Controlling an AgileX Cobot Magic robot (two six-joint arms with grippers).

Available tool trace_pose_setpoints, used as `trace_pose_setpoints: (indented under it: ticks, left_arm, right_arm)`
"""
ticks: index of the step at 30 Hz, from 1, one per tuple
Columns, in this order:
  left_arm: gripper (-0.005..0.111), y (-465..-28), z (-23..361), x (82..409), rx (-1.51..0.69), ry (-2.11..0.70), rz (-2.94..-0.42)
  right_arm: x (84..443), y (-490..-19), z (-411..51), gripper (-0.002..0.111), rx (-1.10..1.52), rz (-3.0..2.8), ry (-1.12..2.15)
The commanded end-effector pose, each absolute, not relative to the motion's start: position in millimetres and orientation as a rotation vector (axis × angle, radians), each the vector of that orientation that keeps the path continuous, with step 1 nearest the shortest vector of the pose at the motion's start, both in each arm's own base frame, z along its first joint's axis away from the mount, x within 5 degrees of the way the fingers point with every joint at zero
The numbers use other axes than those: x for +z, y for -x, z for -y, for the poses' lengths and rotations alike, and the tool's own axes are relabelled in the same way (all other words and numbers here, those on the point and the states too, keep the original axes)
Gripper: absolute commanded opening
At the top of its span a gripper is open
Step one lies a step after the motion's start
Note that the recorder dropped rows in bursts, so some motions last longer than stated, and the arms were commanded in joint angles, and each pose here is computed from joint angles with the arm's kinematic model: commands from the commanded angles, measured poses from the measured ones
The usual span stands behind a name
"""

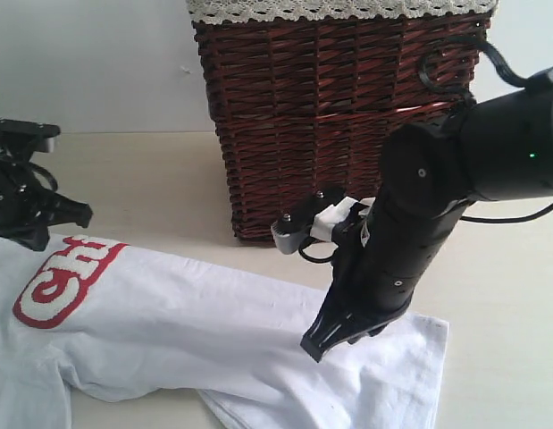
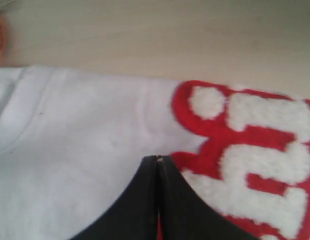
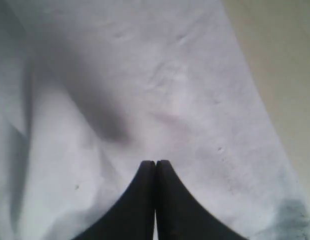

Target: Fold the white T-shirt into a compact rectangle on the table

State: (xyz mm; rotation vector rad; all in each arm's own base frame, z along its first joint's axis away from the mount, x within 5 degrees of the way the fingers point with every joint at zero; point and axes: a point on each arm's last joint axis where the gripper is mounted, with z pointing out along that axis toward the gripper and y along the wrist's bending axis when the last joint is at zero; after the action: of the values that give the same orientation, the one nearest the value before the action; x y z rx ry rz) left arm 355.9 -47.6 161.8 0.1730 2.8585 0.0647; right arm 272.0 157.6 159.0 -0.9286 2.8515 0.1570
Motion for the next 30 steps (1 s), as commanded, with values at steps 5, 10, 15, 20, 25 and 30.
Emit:
trace_pose_setpoints:
  ticks: [5,10,15,20,25,30]
  left_arm:
    - [0.0,-359.6,-11.1,130.5,0.087,0.063,-2.928]
    - [0.0,-359.6,-18.3,119.9,0.095,0.039,-2.957]
    - [0.0,-359.2,-19.2,119.8,0.099,0.013,-2.962]
    - [0.0,-353.7,-19.3,119.0,0.106,-0.043,-3.024]
    - [0.0,-344.7,-18.8,117.0,0.1,-0.054,-3.112]
    - [0.0,-336.1,-14.7,119.0,0.033,-0.099,-3.134]
  right_arm:
    - [124.4,-292.0,-147.9,0.0,-0.044,-2.891,0.866]
    - [102.7,-300.2,-144.5,0.0,-0.148,-3.02,0.819]
    - [85.8,-300.7,-143.2,0.0,-0.186,-3.046,0.862]
    - [81.4,-306.2,-125.7,0.0,-0.263,-3.082,0.817]
    - [81.5,-313.4,-101.8,0.0,-0.269,-3.131,0.705]
    - [81.3,-320.9,-84.9,0.0,-0.251,-3.13,0.615]
